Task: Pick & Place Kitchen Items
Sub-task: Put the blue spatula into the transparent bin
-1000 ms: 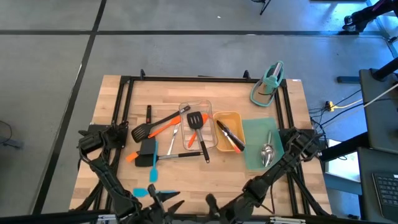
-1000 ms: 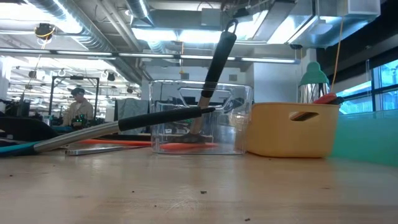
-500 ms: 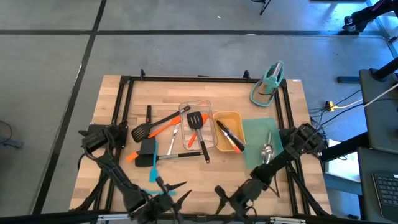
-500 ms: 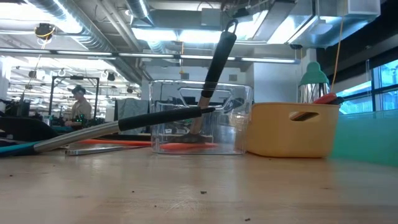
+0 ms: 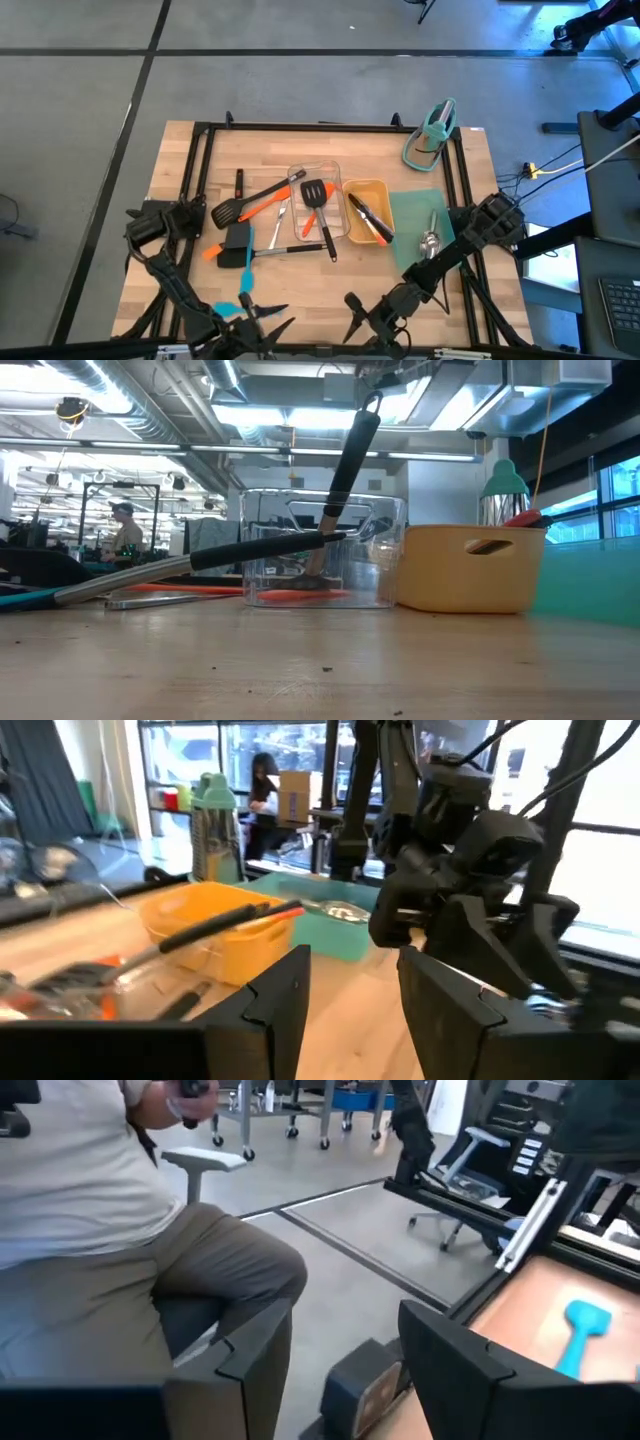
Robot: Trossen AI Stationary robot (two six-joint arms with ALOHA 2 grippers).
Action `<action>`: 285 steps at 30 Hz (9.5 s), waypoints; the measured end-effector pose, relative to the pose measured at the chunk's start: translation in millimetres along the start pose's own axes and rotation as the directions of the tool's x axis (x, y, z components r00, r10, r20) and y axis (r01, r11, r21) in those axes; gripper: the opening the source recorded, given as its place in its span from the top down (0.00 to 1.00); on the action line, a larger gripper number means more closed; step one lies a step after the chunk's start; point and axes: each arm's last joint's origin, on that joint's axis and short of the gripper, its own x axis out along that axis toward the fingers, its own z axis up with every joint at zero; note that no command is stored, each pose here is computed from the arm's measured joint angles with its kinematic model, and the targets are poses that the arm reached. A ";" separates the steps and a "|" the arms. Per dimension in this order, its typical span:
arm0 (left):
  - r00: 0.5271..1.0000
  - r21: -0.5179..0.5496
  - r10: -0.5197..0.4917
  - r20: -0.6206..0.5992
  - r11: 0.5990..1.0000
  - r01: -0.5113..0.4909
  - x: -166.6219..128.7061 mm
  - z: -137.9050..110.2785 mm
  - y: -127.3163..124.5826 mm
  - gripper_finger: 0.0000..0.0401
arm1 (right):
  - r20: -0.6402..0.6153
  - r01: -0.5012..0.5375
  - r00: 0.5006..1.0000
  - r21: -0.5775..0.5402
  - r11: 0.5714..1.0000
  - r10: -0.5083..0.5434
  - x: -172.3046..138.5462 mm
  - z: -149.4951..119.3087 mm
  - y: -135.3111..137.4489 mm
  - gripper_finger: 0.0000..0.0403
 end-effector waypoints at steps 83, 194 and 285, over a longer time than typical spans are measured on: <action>0.485 0.235 0.264 -0.834 0.964 -0.120 -63.8 -49.5 65.4 0.99 | 0.026 0.094 0.995 0.099 0.991 -0.097 -0.1 6.1 18.2 0.53; 0.862 0.045 -0.287 -0.418 0.941 0.335 -34.5 -153.2 113.5 0.58 | -0.098 0.334 0.943 0.256 0.907 -0.319 -3.1 -9.1 -31.3 0.53; 0.885 0.081 -0.341 -0.316 0.920 0.383 32.3 -110.5 75.7 0.95 | -0.303 0.580 0.815 0.452 0.678 -0.494 12.7 -59.9 -30.7 0.53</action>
